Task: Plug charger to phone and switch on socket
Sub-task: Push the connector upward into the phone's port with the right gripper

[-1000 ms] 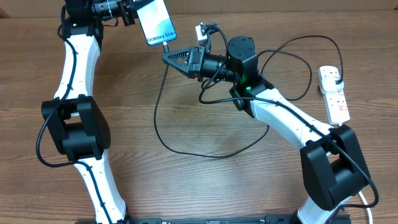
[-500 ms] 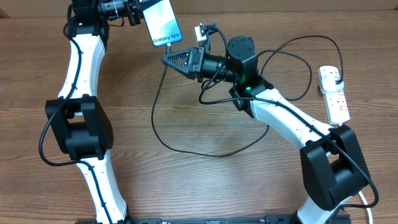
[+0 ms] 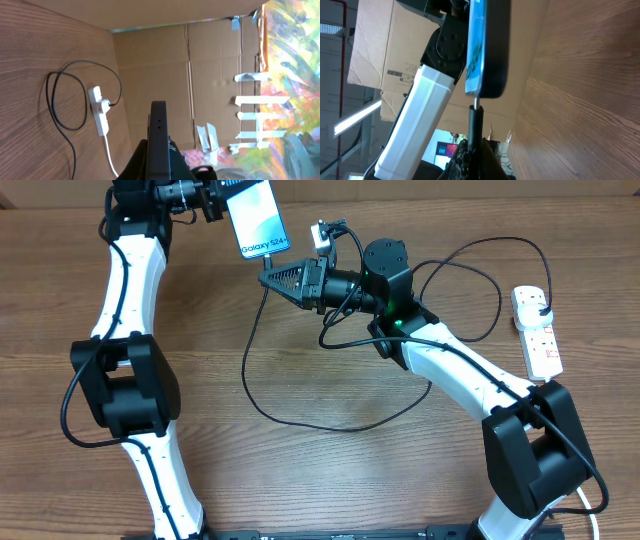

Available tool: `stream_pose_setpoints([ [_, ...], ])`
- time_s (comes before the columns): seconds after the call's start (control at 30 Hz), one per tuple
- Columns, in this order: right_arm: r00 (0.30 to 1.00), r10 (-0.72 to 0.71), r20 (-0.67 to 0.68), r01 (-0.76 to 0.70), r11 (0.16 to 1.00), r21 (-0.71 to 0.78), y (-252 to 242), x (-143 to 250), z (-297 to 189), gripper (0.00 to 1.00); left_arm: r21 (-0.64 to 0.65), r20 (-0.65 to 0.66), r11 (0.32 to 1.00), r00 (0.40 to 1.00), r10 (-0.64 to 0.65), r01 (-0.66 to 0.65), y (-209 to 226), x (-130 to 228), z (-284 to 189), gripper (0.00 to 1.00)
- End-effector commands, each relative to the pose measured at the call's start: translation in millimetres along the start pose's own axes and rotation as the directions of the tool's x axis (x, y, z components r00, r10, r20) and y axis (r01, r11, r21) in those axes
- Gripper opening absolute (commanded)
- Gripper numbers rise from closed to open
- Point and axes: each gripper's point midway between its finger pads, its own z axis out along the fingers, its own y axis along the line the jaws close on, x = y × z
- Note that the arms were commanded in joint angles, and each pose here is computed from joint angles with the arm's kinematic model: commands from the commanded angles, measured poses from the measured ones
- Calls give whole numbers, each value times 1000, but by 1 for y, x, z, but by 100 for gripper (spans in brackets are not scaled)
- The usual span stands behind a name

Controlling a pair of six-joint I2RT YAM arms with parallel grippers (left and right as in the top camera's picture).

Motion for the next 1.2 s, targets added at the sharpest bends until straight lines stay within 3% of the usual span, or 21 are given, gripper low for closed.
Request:
stream_pose_setpoints([
  [0.0,998,-47,52,47,999,-11,17,-12,-5,4,28,-90,999,995,39,-37,-11,15,-9,4],
  [1.17,992,-32,122,27,999,38,6,-24,-6,4,51,-146,993,983,111,-105,-13,28,10,4],
])
